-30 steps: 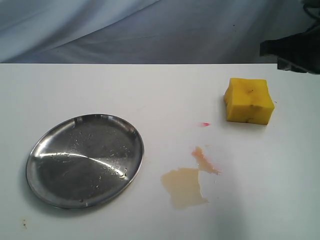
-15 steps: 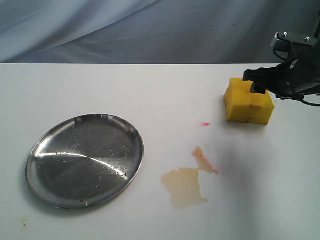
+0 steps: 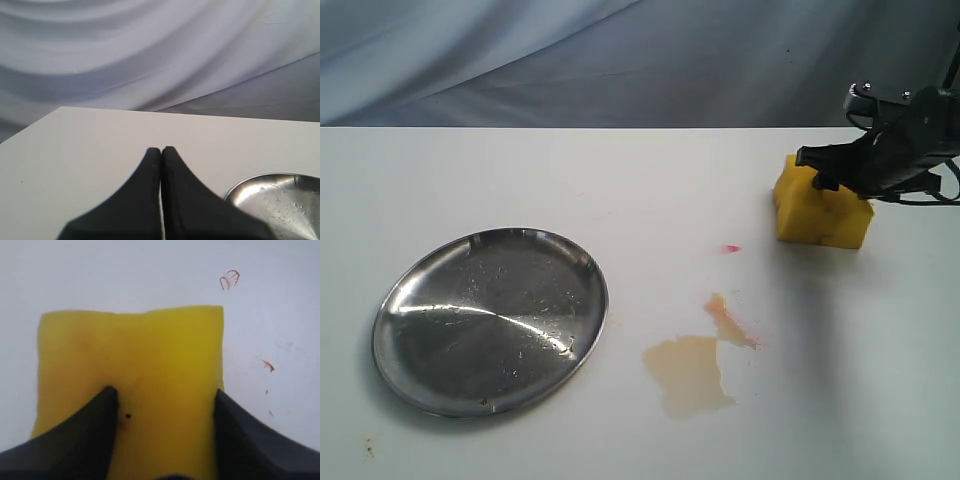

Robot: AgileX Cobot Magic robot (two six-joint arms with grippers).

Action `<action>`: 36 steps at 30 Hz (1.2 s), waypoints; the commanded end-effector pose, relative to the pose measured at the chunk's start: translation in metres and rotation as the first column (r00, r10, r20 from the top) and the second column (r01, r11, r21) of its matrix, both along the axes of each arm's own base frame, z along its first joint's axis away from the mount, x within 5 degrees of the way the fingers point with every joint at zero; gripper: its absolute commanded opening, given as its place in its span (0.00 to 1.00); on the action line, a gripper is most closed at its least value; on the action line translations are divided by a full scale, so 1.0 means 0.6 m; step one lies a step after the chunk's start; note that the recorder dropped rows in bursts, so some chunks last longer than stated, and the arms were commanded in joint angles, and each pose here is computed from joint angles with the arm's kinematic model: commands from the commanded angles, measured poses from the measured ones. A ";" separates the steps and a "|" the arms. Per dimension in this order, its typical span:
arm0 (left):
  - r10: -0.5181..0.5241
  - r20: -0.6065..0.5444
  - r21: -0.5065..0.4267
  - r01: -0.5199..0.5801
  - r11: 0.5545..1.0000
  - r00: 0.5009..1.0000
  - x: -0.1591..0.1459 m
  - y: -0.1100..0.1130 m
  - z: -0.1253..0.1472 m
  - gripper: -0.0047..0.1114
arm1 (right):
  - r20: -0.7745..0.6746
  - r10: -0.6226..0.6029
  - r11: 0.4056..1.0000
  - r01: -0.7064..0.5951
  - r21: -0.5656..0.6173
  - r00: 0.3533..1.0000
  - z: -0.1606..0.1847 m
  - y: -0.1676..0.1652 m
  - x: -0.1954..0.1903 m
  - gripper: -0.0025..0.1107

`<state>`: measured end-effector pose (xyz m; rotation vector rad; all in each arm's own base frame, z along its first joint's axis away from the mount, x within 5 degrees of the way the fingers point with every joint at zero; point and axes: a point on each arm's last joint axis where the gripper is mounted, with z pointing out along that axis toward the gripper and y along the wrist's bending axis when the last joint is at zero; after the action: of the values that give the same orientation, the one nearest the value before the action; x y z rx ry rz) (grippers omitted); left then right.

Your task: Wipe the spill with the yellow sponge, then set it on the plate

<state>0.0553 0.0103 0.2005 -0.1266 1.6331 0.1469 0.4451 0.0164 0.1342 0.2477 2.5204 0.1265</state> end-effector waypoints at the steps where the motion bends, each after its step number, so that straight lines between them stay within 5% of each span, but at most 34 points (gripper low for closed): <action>1: 0.004 -0.001 -0.001 -0.004 1.000 1.000 0.000 0.000 -0.002 0.04 | -0.066 0.014 1.000 -0.015 -0.019 0.998 -0.015 -0.003 -0.006 0.21; 5: 0.004 -0.001 -0.001 -0.004 1.000 1.000 0.000 0.000 -0.002 0.04 | -0.091 0.048 0.999 -0.050 -0.020 0.995 -0.016 0.020 -0.011 0.02; 22: 0.004 -0.001 -0.001 -0.004 1.000 1.000 0.000 0.000 -0.002 0.04 | -0.307 0.373 0.916 -0.401 -0.031 0.876 -0.010 0.202 -0.090 0.02; 36: 0.004 -0.001 -0.001 -0.004 1.000 1.000 0.000 0.000 -0.002 0.04 | -0.296 0.467 0.873 -0.487 0.007 0.833 -0.022 0.248 -0.232 0.02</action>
<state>0.0553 0.0103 0.2004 -0.1269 1.6348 0.1469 0.3336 0.1595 0.1378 -0.3699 2.6939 0.2247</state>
